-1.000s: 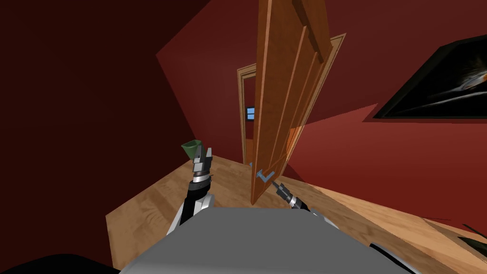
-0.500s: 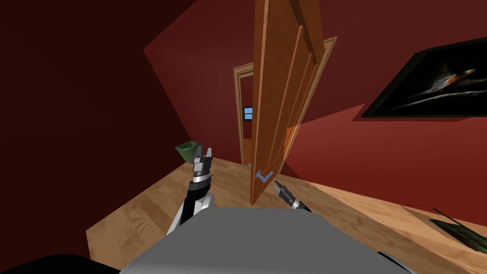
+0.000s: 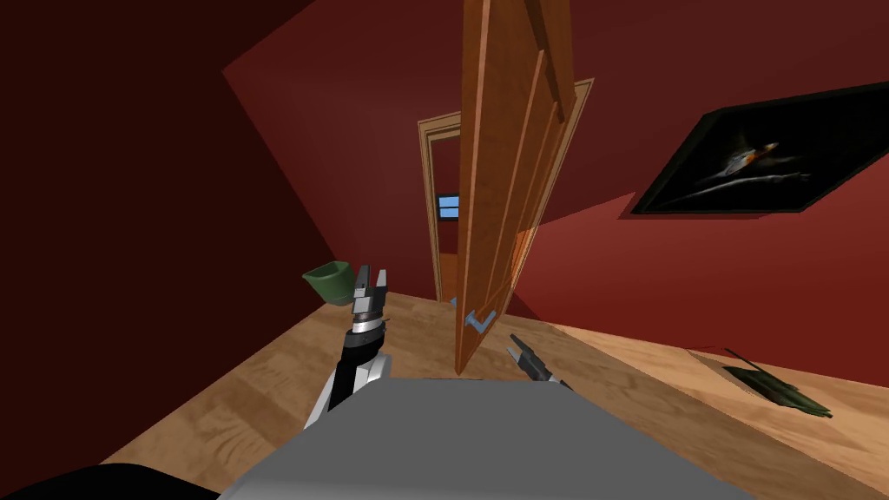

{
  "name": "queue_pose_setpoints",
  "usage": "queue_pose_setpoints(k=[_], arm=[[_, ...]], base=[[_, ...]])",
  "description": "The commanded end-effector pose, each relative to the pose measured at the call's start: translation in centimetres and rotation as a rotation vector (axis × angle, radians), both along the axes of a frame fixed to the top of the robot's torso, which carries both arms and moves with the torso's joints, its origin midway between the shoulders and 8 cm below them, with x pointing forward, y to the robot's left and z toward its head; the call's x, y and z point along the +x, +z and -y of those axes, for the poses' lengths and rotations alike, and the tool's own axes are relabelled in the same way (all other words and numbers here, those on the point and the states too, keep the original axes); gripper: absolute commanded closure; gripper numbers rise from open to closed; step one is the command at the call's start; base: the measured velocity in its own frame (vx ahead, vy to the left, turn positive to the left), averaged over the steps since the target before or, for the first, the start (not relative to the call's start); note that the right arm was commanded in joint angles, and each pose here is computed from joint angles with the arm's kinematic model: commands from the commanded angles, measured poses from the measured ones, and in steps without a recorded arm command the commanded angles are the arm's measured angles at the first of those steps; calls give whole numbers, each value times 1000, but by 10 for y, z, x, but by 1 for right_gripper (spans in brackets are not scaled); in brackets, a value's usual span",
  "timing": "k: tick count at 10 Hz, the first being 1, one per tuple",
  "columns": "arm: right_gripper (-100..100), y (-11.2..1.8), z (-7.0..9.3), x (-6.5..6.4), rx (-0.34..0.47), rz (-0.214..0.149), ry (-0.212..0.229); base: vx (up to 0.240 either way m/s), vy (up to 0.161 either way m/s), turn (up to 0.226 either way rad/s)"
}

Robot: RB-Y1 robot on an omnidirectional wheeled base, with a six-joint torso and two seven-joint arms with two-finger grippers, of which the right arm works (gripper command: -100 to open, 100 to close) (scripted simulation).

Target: Pull the door open

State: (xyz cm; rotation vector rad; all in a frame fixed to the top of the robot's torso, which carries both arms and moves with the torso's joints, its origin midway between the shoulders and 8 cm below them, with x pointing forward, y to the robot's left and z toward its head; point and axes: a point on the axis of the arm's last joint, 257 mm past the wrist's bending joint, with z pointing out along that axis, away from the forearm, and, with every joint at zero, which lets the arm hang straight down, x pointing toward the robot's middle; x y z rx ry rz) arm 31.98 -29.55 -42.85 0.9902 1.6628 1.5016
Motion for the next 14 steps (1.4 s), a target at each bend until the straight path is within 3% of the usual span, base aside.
queue_pose_setpoints(k=[1,5,7,8,11,14], arm=[[-100,7,-9,-4,8,20,52],[-100,28,-38,-7,41,70,178],[-100,28,-38,-7,41,70,178],[-100,35,-48,-9,54,86,221],[-100,34,-45,-4,52,81,202],[-100,32,-38,9,51,71,163]], base=[[-4,17,-211],[-43,-29,-15],[-34,-35,3],[-45,-27,14],[-24,-6,-74],[44,176,-148]])
